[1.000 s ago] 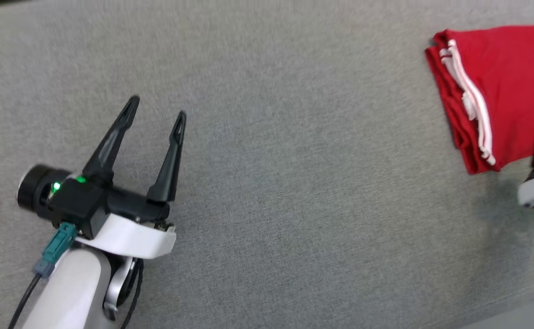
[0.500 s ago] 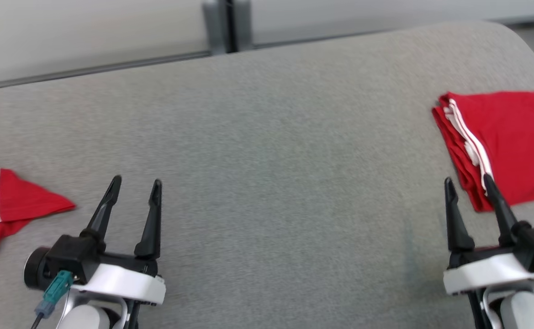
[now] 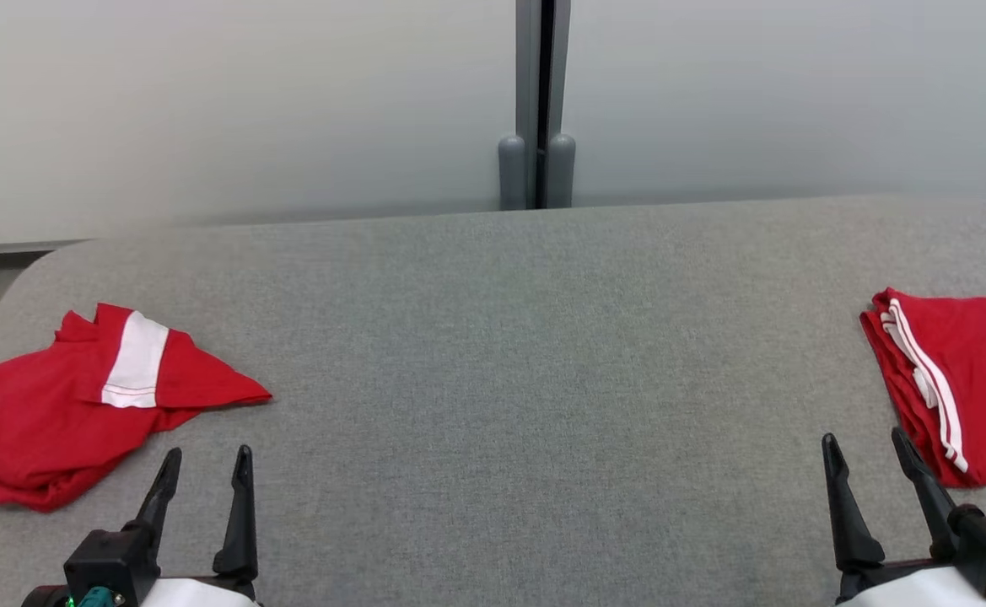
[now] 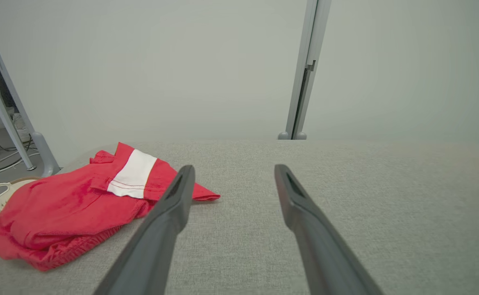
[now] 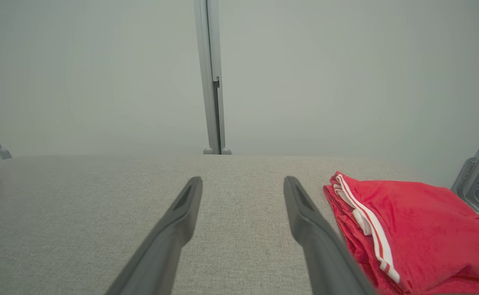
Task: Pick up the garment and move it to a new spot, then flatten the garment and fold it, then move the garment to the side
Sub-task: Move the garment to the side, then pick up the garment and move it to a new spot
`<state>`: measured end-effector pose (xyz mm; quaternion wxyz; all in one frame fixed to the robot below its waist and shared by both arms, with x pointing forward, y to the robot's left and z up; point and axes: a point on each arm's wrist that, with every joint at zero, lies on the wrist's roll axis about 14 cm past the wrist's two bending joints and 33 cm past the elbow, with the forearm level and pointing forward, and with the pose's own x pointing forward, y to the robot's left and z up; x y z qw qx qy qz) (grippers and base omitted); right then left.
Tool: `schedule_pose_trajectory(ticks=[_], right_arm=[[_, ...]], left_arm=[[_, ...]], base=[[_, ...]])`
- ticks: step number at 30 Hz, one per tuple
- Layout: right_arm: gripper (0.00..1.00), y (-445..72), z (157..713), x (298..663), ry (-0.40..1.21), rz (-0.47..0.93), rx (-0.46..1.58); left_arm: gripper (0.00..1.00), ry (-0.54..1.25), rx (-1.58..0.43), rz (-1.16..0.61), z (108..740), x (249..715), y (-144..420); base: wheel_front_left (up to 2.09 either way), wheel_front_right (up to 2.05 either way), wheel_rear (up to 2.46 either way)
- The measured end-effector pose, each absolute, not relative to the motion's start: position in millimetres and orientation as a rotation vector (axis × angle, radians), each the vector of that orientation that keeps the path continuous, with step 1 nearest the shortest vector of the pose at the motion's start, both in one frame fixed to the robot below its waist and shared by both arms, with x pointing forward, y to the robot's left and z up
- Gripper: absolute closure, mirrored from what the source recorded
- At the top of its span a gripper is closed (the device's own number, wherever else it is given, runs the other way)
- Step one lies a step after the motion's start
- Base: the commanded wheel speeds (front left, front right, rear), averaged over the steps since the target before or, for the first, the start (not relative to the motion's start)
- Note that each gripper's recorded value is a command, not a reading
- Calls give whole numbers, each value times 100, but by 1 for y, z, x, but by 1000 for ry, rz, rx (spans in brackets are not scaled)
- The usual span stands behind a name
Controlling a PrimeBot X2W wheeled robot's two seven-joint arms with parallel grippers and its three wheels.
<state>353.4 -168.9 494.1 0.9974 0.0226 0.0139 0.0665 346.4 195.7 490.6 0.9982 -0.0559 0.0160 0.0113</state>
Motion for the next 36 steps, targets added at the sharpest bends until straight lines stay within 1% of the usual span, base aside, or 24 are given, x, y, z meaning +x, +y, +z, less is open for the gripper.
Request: schedule_pose_trajectory(ticks=[5,16,36], right_arm=[[0,-165,505,341,8,145,49],[0,-164,510,326,4,146,61],[0,-174,512,324,2,121,60]], left_arm=[[0,9,-108,29,503,333,196],[0,26,-102,28,503,317,195],[0,25,-104,28,506,312,191]], base=[[0,0,0],[0,0,0],[0,0,0]])
